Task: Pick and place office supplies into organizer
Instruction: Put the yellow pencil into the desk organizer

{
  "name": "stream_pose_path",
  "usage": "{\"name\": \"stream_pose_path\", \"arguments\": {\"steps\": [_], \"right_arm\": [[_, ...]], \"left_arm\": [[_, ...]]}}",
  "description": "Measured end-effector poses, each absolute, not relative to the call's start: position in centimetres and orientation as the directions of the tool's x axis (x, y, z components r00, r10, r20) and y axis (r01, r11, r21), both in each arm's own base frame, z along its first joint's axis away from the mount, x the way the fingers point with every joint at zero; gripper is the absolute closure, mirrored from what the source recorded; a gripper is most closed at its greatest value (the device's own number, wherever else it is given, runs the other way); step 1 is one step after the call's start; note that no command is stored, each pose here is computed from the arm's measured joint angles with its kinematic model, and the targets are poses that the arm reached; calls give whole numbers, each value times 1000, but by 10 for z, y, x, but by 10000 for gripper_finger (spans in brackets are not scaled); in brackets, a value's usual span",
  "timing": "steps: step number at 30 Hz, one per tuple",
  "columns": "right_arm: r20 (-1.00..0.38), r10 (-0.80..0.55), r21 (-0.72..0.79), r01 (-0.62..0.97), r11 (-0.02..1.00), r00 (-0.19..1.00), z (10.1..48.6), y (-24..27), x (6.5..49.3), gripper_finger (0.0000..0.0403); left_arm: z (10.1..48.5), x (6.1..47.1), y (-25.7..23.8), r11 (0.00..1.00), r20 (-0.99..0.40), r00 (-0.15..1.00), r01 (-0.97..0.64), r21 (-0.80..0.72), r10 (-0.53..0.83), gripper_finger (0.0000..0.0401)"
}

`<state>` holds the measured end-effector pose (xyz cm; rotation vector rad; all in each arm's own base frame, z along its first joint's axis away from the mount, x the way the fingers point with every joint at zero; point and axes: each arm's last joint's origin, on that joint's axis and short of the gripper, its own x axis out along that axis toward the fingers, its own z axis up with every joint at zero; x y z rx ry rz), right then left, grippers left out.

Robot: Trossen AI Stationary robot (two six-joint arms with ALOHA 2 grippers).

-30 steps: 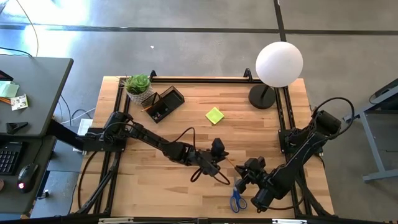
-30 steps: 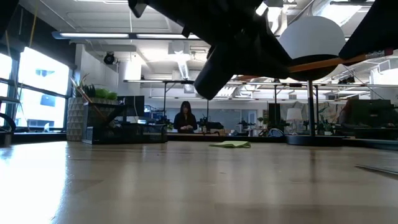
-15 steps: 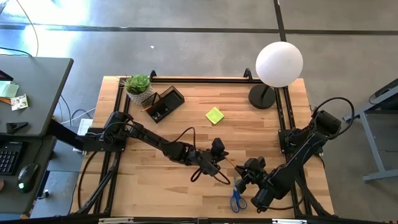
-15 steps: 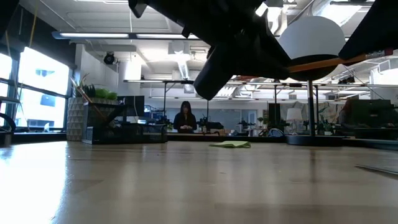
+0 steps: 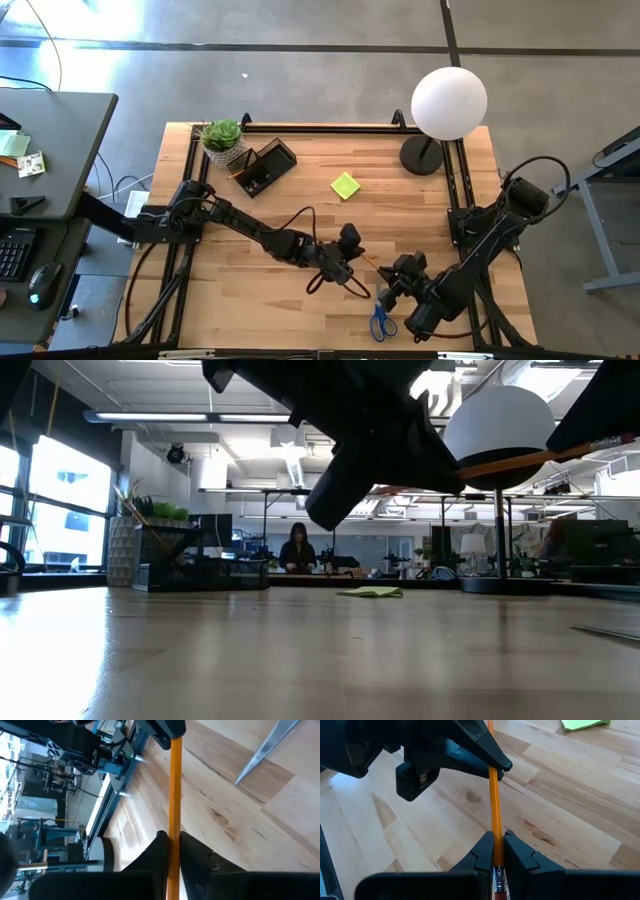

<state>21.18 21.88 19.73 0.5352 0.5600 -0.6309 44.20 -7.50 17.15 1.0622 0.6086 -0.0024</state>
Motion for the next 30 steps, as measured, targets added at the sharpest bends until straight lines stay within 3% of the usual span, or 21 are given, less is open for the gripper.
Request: {"name": "stream_pose_path", "arguments": {"steps": [6, 15, 22, 30], "right_arm": [[-624, -397, 274, 664, 695, 673, 197, 218, 212, 373], [-638, -391, 239, 653, 718, 663, 199, 218, 209, 300], [-608, -375, 242, 613, 752, 700, 220, 216, 189, 257], [-507, -392, 219, 554, 803, 768, 235, 217, 166, 249]], "left_arm": [[171, 441, -75, 539, -473, 825, 258, 802, 309, 392], [168, 438, -71, 670, -512, 794, 187, 718, 327, 395], [180, 430, -49, 804, -597, 754, 160, 572, 275, 397], [216, 382, -24, 895, -546, 803, 36, 445, 239, 397]]}}
